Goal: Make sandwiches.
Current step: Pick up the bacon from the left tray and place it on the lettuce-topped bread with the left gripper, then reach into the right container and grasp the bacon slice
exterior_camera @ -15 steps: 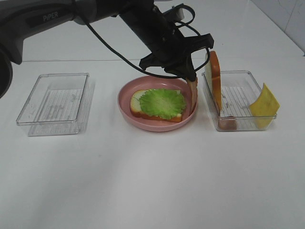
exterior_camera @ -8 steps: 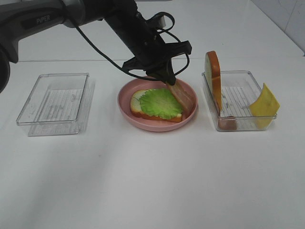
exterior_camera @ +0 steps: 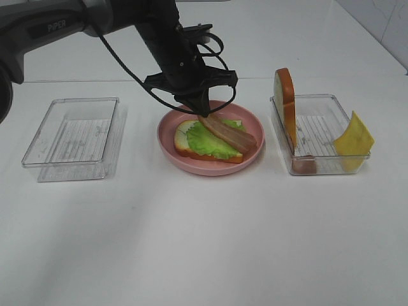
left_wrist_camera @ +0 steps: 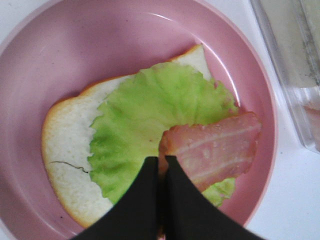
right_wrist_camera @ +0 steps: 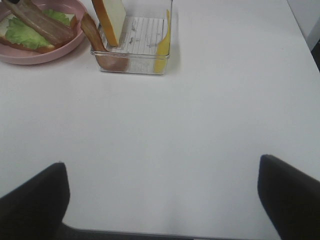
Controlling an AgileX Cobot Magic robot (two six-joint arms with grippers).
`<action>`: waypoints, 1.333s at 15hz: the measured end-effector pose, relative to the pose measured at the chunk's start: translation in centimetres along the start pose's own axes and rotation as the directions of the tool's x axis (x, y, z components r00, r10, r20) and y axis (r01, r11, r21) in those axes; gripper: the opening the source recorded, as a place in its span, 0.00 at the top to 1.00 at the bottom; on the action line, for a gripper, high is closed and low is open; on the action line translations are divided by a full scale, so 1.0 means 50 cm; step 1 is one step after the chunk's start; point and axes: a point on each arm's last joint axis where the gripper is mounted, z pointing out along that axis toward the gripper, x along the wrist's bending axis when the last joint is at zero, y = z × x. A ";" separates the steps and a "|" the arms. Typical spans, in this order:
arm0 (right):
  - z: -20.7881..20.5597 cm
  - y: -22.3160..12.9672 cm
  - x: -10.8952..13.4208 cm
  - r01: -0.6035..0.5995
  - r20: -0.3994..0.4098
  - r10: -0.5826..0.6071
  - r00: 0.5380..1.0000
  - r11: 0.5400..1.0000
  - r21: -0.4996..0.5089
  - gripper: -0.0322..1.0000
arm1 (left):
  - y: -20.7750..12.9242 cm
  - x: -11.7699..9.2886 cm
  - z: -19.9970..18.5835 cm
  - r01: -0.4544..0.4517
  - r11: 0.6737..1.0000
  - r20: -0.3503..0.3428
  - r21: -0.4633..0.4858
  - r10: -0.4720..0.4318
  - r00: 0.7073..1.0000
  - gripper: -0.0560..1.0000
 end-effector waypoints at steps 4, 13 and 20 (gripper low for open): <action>0.000 0.000 0.000 0.000 0.000 0.000 1.000 1.000 0.000 0.01 | 0.000 0.004 0.000 -0.012 1.000 -0.022 -0.001 0.012 1.000 0.95; 0.000 0.000 0.000 0.000 0.000 0.000 1.000 1.000 0.000 0.01 | -0.003 0.012 -0.001 -0.029 0.999 -0.064 0.020 0.030 0.997 0.09; 0.000 0.000 0.000 0.000 0.000 0.000 1.000 1.000 0.000 0.01 | 0.008 0.006 -0.090 -0.042 0.999 -0.150 0.008 0.043 0.988 0.08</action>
